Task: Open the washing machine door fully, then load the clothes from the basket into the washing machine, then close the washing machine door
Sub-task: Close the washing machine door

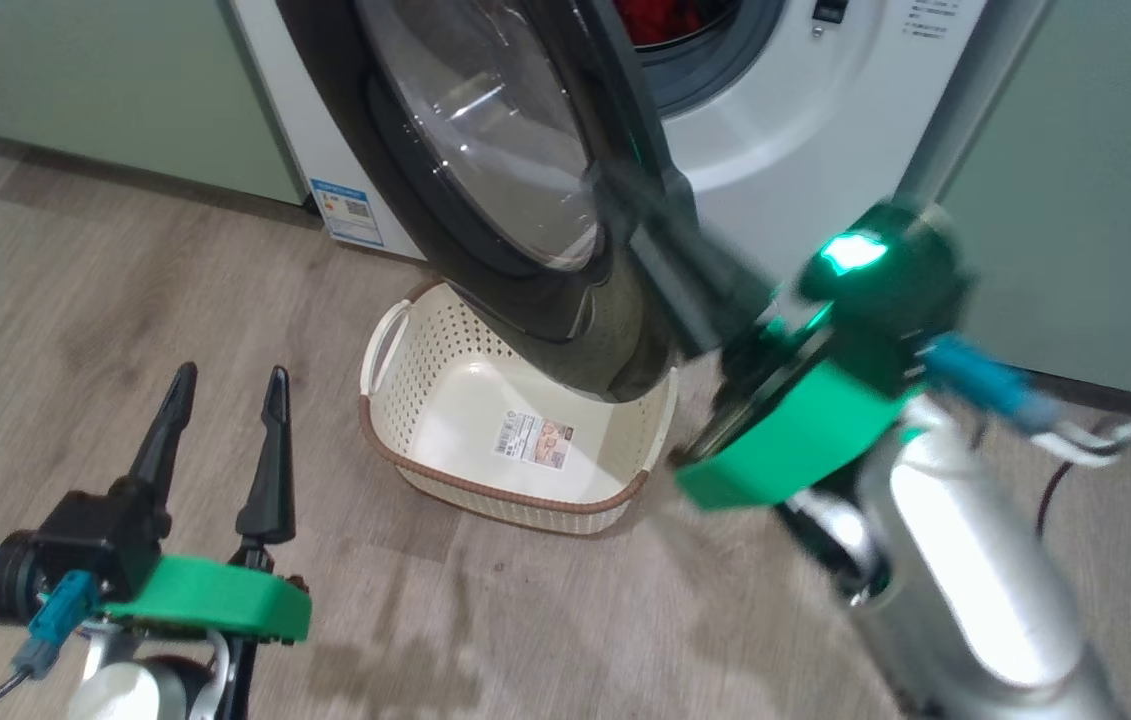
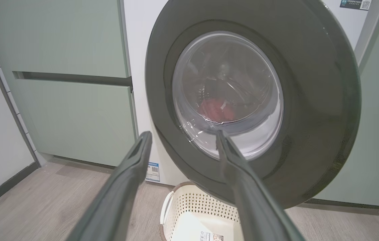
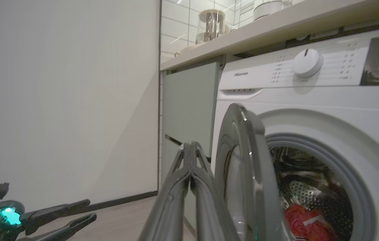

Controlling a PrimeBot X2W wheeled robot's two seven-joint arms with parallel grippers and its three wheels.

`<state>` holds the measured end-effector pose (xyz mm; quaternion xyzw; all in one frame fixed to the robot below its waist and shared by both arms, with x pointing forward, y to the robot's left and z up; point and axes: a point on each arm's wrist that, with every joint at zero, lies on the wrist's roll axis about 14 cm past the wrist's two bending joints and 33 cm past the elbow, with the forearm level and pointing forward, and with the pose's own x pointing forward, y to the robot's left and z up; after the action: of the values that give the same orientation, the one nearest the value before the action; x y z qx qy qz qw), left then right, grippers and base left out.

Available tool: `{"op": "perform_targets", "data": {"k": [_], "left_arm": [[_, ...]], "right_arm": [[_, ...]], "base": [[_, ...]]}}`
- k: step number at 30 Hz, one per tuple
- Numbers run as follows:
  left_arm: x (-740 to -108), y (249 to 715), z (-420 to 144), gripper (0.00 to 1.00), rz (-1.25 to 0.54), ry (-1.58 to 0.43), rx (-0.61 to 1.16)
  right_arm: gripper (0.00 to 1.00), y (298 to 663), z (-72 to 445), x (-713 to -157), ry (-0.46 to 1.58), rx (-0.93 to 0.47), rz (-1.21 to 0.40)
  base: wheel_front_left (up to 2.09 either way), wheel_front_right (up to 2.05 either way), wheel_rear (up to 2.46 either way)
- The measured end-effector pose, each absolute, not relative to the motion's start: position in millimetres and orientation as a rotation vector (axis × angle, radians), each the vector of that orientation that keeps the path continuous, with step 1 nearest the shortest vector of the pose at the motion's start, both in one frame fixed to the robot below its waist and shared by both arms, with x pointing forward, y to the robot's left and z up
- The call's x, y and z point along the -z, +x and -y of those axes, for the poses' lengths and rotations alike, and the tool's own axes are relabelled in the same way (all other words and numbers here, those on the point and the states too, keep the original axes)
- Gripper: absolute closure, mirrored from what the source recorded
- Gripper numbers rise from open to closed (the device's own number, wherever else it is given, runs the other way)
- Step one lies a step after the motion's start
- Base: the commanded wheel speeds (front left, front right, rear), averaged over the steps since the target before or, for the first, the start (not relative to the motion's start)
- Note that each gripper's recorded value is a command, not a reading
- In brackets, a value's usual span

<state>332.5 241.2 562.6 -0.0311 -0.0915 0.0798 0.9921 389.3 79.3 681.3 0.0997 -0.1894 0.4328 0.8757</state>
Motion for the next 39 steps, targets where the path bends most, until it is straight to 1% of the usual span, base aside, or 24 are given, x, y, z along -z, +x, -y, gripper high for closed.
{"op": "perform_targets", "data": {"k": [5, 6, 9, 13, 21, 26, 35, 39], "left_arm": [[-559.2, 329.6, -246.0, 0.0, 0.172, -0.061, -0.18], [-559.2, 329.6, -246.0, 0.0, 0.172, -0.061, -0.18], [-557.3, 330.5, -246.6, 0.0, 0.168, -0.06, -0.184], [-555.2, 331.8, -247.7, 0.0, 0.164, -0.065, -0.189], [-555.0, 335.2, -247.2, 0.0, 0.164, -0.07, -0.186], [-551.1, 338.3, -246.3, 0.0, 0.151, -0.07, -0.183], [-553.9, 349.9, -246.7, 0.0, 0.169, -0.07, -0.181], [-552.2, 353.6, -246.0, 0.0, 0.164, -0.067, -0.177]], "right_arm": [[1.0, 377.2, -100.6, -614.7, 0.197, -0.963, 0.173], [1.0, 377.2, -100.6, -614.7, 0.197, -0.963, 0.173], [1.0, 378.8, -102.9, -586.1, 0.188, -0.961, 0.084], [1.0, 384.2, -102.1, -561.4, 0.17, -0.947, 0.012], [1.0, 398.5, -98.2, -557.1, 0.167, -0.92, 0.013], [1.0, 413.1, -91.0, -546.2, 0.157, -0.883, -0.013], [1.0, 444.2, -80.3, -542.1, 0.159, -0.824, -0.003], [1.0, 452.4, -76.7, -537.9, 0.165, -0.806, -0.011]], "base": [[0.0, 0.0, 0.0], [0.0, 0.0, 0.0], [0.0, 0.0, 0.0], [0.0, 0.0, 0.0], [0.0, 0.0, 0.0], [0.0, 0.0, 0.0], [0.0, 0.0, 0.0], [0.0, 0.0, 0.0]]}}
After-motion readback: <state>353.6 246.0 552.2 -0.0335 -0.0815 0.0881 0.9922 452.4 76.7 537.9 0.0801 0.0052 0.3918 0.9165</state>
